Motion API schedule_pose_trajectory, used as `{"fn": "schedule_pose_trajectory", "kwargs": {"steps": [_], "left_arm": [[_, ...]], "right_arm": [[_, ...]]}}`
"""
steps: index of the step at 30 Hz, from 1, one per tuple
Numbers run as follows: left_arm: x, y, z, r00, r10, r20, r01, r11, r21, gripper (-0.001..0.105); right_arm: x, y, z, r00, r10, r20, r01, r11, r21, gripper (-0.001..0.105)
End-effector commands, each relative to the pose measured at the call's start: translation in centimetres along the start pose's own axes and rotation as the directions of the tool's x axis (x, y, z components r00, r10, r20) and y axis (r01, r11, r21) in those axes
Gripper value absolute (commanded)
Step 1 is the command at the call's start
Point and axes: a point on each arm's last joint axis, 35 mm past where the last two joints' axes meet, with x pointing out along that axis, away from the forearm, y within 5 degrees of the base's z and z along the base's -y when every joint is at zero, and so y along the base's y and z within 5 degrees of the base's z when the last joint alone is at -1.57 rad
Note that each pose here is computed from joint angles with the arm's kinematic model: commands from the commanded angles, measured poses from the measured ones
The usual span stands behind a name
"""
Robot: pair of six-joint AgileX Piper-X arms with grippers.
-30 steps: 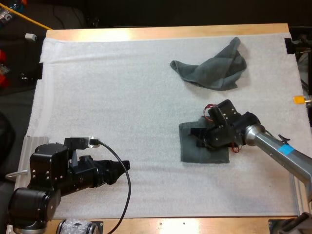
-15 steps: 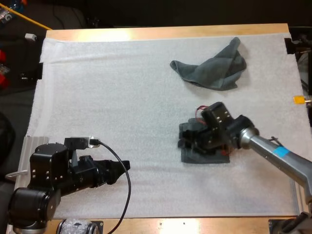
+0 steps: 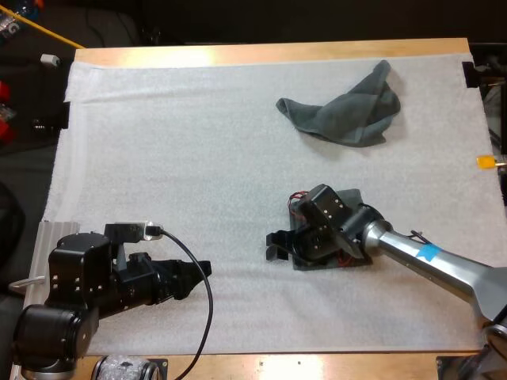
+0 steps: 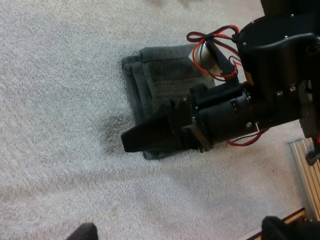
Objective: Pick towel from pile, fold and stack
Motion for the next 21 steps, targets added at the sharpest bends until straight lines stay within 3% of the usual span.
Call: {"fn": "schedule_pose_trajectory", "kwargs": {"steps": [1, 9, 14, 21], "left_arm": [[-0.2, -0.1, 0.0, 1.000, 0.005, 0.008, -0.005, 1.000, 0.008, 0.062], [-0.2, -0.1, 0.0, 1.000, 0.005, 0.008, -0.005, 0.999, 0.032, 0.063], [-0.1, -0.1, 0.0, 1.000, 0.006, 0.006, -0.006, 0.999, 0.038, 0.063], [-0.2, -0.1, 0.0, 1.000, 0.006, 0.006, -0.006, 0.999, 0.052, 0.063]], "right_arm": [[-1.0, 0.7, 0.2, 0.999, 0.024, 0.024, -0.023, 0.999, -0.037, 0.064], [-6.8, 3.4, 0.0, 0.982, 0.048, 0.185, -0.025, 0.992, -0.121, 0.064], [-11.4, 4.6, -1.3, 0.955, -0.010, 0.296, 0.062, 0.984, -0.168, 0.064], [-16.9, 4.8, -4.8, 0.924, -0.127, 0.361, 0.209, 0.958, -0.198, 0.064]]}}
